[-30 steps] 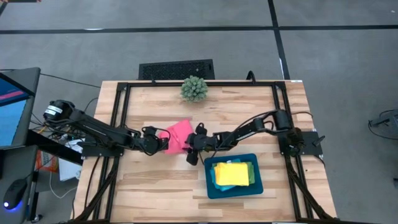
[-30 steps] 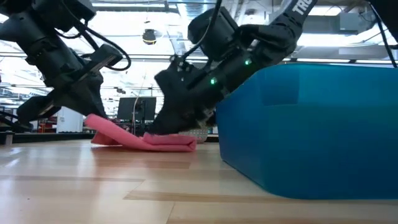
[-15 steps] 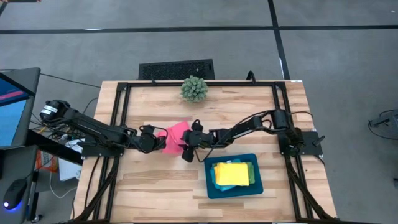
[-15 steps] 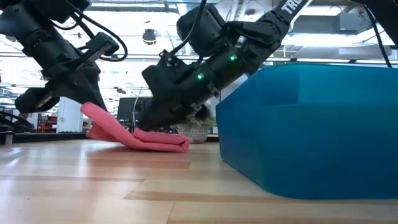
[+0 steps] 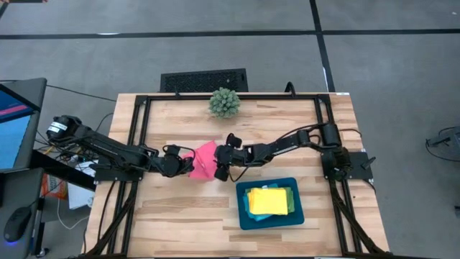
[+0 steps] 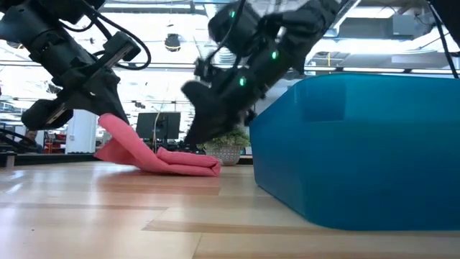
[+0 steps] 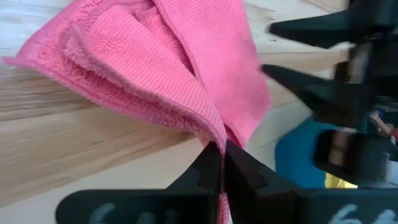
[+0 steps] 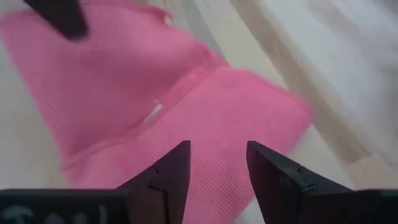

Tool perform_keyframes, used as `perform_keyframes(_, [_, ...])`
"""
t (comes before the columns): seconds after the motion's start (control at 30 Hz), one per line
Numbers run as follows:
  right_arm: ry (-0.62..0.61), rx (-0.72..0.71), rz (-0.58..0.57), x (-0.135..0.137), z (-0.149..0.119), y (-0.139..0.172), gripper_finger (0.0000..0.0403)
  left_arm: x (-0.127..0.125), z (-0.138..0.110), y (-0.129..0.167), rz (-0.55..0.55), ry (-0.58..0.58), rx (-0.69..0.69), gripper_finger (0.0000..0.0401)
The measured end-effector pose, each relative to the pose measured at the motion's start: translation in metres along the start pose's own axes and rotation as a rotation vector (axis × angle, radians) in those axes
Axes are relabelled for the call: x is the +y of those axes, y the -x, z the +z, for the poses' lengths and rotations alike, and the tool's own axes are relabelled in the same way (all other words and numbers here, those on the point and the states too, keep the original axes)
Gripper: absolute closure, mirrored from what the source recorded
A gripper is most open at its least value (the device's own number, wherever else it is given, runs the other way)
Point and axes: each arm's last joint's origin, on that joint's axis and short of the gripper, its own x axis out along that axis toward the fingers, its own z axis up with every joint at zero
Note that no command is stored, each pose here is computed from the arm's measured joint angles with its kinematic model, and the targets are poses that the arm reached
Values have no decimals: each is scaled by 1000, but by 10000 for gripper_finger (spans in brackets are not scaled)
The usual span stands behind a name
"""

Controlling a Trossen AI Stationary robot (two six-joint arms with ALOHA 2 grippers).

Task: Fold microfiber towels
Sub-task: Fold the pink microfiber towel

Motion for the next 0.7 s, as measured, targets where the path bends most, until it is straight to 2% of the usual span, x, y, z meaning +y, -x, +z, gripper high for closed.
perform_keyframes(0.17, [-7, 46, -10, -1, -19, -21, 221, -1, 1, 0, -10, 25, -34, 401])
perform_keyframes(0.4, [-31, 37, 14, 1, -25, -30, 221, 0, 4, -14, 17, 51, -19, 401])
perform_keyframes(0.7, [-33, 33, 19, 2, -24, -30, 221, -29, 8, -26, -37, -6, -11, 401])
